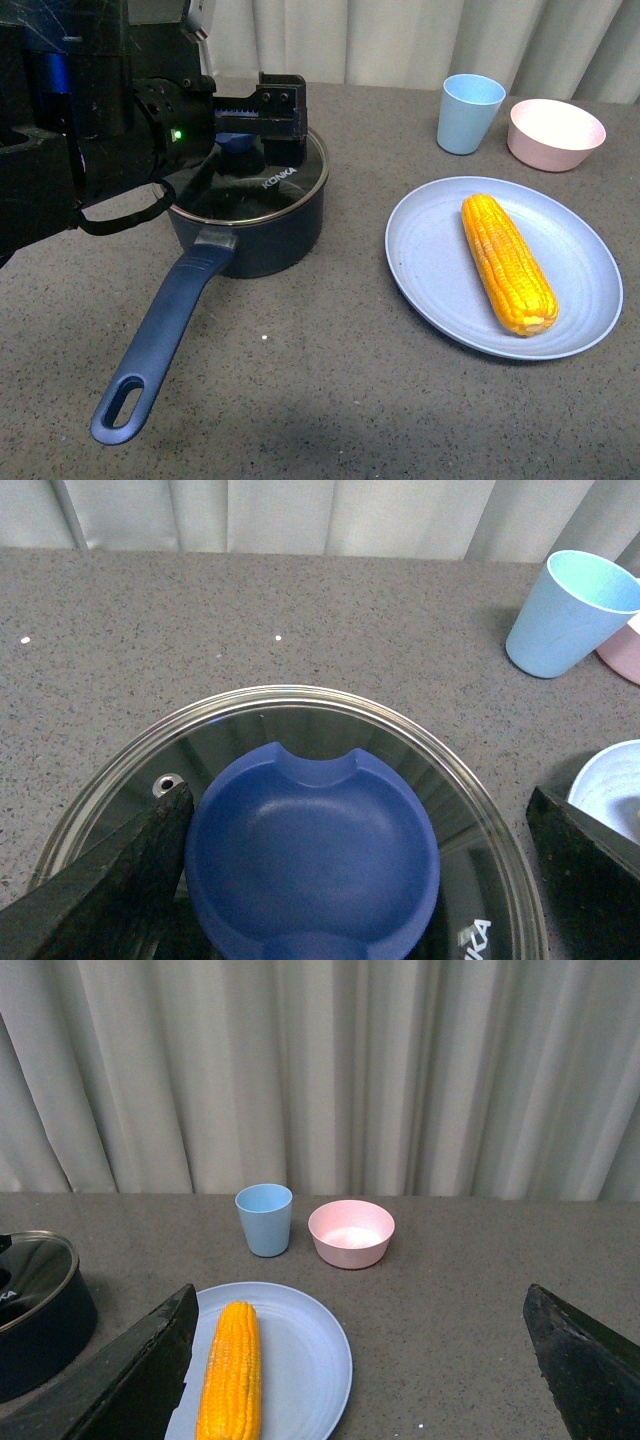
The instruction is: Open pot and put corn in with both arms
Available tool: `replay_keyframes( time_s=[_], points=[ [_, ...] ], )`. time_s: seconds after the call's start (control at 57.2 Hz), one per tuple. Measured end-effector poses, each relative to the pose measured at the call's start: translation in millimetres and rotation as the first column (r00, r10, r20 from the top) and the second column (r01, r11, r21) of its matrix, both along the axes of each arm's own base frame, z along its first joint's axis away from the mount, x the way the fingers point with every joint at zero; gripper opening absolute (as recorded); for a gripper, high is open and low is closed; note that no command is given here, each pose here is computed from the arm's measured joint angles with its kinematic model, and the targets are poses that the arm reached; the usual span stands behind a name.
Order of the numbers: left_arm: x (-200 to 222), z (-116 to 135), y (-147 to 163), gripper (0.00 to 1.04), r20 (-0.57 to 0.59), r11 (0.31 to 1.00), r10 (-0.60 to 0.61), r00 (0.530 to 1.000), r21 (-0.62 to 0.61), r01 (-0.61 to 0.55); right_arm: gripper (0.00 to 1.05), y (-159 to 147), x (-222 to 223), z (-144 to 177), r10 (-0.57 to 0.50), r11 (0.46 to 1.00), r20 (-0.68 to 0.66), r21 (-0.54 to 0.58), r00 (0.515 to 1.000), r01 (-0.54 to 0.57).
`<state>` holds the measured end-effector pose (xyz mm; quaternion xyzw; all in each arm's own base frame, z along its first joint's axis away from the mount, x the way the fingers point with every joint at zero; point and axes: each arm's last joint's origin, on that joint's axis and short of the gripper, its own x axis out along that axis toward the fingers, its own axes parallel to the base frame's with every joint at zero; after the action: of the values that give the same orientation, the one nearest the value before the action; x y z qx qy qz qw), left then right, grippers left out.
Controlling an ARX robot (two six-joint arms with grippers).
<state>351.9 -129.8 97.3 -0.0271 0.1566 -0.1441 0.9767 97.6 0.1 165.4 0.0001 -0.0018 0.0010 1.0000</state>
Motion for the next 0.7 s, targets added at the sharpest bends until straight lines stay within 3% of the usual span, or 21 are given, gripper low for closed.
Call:
replay_keyframes(
  time_s=[0.402, 0.612, 0.699],
  points=[
    [12, -8, 4, 0.98, -0.012, 0.999, 0.023, 1.0, -0.022, -0.023, 0.95, 0, 0, 0, 0.0, 1.0, 0.0, 0.0, 1.0, 0.0],
    [12, -9, 3, 0.66, -0.016, 1.0, 0.012, 1.0, -0.027, -0.012, 0.95, 0, 0, 0, 0.0, 1.0, 0.0, 0.0, 1.0, 0.0],
    [12, -9, 4, 0.64, -0.016, 1.0, 0.01, 1.0, -0.029, -0.01, 0.95, 0, 0, 0, 0.0, 1.0, 0.0, 0.0, 1.0, 0.0]
  ],
)
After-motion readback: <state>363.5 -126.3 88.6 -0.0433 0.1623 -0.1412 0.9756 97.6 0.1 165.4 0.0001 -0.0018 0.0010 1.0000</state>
